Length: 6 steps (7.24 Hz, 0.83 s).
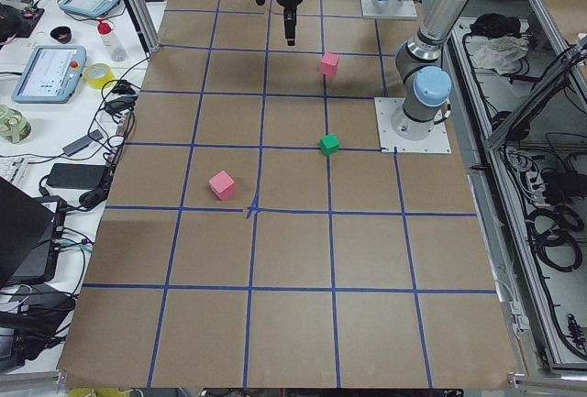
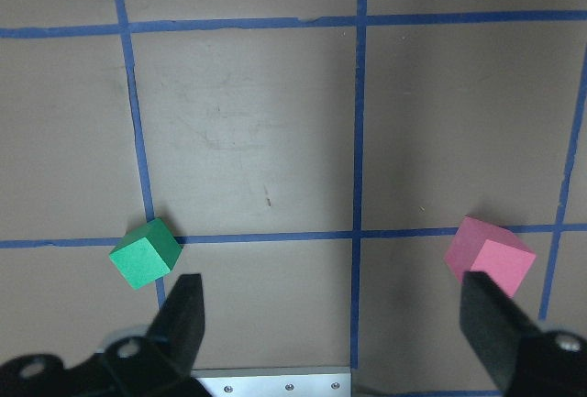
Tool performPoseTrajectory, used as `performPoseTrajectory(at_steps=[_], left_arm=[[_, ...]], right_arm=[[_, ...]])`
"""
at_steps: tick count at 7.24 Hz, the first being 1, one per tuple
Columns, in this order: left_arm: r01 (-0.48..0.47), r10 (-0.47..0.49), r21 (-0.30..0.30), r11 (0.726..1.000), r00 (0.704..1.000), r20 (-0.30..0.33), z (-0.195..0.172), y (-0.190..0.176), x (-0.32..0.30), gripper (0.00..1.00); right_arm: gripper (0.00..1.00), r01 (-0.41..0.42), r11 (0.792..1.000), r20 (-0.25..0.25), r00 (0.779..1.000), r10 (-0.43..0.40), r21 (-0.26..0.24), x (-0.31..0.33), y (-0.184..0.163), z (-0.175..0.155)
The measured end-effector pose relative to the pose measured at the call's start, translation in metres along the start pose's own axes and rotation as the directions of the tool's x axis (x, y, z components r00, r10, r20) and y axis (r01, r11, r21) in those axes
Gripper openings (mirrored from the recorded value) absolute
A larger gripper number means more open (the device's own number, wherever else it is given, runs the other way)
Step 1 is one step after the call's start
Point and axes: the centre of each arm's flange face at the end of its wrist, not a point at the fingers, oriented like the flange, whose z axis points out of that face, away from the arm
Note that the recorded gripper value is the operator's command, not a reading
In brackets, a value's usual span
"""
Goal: Align button upright
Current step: 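Move the right gripper over the pink tray toward the black button switch, then lower the right gripper and close it on the button switch body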
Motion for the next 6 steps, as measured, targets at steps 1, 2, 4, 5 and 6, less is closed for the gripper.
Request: performPoseTrajectory(at_steps=[1, 2, 4, 5, 6], left_arm=[[0.000, 0.000, 0.000, 1.000, 1.000, 0.000, 0.000, 0.000, 0.000, 1.00], [0.000, 0.000, 0.000, 1.000, 1.000, 0.001, 0.000, 0.000, 0.000, 1.00], [-0.002, 0.002, 0.002, 1.000, 1.000, 0.001, 0.000, 0.000, -0.001, 1.00], [-0.002, 0.002, 0.003, 1.000, 1.000, 0.001, 0.000, 0.000, -0.001, 1.00], [-0.002, 0.002, 0.004, 1.000, 1.000, 0.001, 0.000, -0.001, -0.001, 1.00]], right_arm=[[1.00, -0.012, 1.000, -0.015, 1.000, 0.013, 0.020, 0.018, 0.010, 0.031], [1.00, -0.029, 0.999, -0.022, 0.999, 0.030, 0.037, 0.028, 0.020, 0.059], [1.00, -0.047, 0.998, -0.002, 0.999, 0.047, 0.049, 0.032, 0.031, 0.100], [1.00, -0.036, 0.998, -0.001, 0.999, 0.036, 0.055, 0.033, 0.031, 0.110], [1.00, -0.019, 0.998, 0.001, 1.000, 0.019, 0.055, 0.034, 0.030, 0.117]])
